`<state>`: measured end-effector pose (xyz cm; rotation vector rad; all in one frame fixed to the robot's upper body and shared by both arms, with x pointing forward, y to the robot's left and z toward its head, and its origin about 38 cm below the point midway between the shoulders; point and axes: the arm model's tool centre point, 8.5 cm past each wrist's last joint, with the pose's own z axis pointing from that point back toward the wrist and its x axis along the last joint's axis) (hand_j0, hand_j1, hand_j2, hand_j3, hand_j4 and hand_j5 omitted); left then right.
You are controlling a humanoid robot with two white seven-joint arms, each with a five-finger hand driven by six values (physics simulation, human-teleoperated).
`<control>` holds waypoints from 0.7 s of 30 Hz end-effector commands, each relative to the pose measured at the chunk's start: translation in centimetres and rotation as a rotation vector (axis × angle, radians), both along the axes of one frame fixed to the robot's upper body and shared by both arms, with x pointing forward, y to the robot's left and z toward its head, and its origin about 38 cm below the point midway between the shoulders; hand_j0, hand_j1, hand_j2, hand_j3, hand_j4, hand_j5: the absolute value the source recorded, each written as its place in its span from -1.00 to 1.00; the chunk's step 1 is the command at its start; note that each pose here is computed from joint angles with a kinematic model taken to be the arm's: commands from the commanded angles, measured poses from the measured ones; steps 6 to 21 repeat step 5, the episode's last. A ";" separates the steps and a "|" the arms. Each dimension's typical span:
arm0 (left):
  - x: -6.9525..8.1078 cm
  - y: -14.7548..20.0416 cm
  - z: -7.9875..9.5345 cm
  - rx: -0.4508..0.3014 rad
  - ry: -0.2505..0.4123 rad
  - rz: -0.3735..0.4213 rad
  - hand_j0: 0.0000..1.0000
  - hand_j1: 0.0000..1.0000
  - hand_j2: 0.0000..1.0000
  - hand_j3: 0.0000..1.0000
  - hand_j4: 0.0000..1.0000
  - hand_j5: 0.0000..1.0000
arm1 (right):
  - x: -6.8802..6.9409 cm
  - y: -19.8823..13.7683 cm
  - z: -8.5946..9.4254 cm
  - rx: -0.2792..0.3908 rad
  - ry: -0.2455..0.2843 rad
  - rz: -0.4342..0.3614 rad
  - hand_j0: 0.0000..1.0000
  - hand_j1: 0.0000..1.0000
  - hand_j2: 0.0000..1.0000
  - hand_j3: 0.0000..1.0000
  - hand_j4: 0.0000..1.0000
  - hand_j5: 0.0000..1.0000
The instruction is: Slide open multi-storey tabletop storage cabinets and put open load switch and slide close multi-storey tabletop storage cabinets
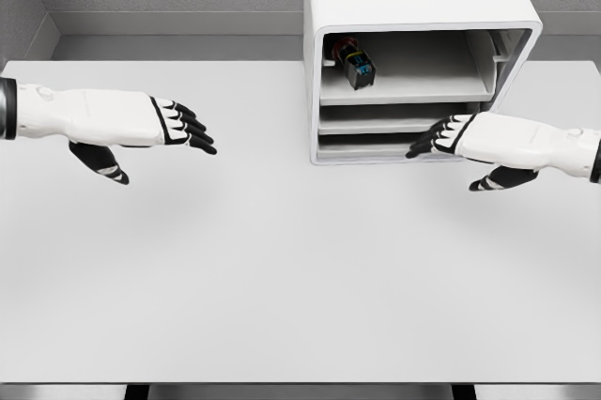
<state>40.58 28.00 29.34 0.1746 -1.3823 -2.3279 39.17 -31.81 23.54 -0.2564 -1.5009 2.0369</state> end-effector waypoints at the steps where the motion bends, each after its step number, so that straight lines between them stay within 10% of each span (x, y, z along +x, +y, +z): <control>1: 0.1 -0.1 0.1 -0.008 0.002 0.002 1.00 1.00 1.00 1.00 1.00 1.00 | -0.1 0.1 0.2 0.005 0.000 0.002 1.00 1.00 1.00 1.00 1.00 1.00; 21: 0.1 -0.1 0.1 -0.005 -0.001 0.002 1.00 1.00 1.00 1.00 1.00 1.00 | -0.1 0.1 0.1 0.007 0.002 0.002 1.00 1.00 1.00 1.00 1.00 1.00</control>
